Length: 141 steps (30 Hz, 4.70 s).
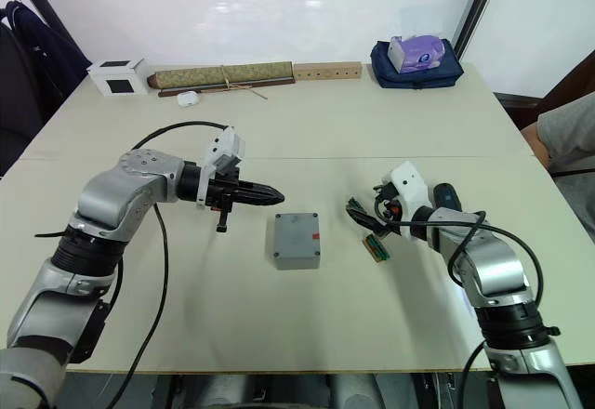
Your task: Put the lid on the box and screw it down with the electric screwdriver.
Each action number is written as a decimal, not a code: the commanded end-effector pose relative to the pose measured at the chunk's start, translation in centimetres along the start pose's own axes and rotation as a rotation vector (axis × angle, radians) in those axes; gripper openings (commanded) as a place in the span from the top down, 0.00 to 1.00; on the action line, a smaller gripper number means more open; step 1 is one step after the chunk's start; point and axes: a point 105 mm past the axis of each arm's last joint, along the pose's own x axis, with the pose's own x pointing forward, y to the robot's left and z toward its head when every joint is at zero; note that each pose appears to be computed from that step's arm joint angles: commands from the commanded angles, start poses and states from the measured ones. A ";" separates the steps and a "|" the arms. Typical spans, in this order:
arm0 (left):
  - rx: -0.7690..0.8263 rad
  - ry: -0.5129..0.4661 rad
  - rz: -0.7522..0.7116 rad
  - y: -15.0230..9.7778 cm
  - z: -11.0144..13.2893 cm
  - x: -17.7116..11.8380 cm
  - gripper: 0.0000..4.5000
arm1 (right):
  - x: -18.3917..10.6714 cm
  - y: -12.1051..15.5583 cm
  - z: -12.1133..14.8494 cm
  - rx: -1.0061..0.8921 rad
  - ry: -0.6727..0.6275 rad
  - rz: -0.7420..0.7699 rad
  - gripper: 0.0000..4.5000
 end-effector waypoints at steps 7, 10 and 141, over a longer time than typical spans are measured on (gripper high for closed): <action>0.039 0.016 0.024 0.0 -0.1 -0.2 1.00 | 0.7 -0.1 0.6 -0.042 -0.035 -0.007 0.96; 0.040 0.018 0.023 0.0 -0.2 -0.1 1.00 | 0.8 -0.1 0.4 -0.052 -0.026 -0.011 0.96; 0.020 0.073 -0.027 -1.2 -1.9 -0.1 1.00 | -0.1 8.7 2.1 -0.040 -0.115 0.180 0.98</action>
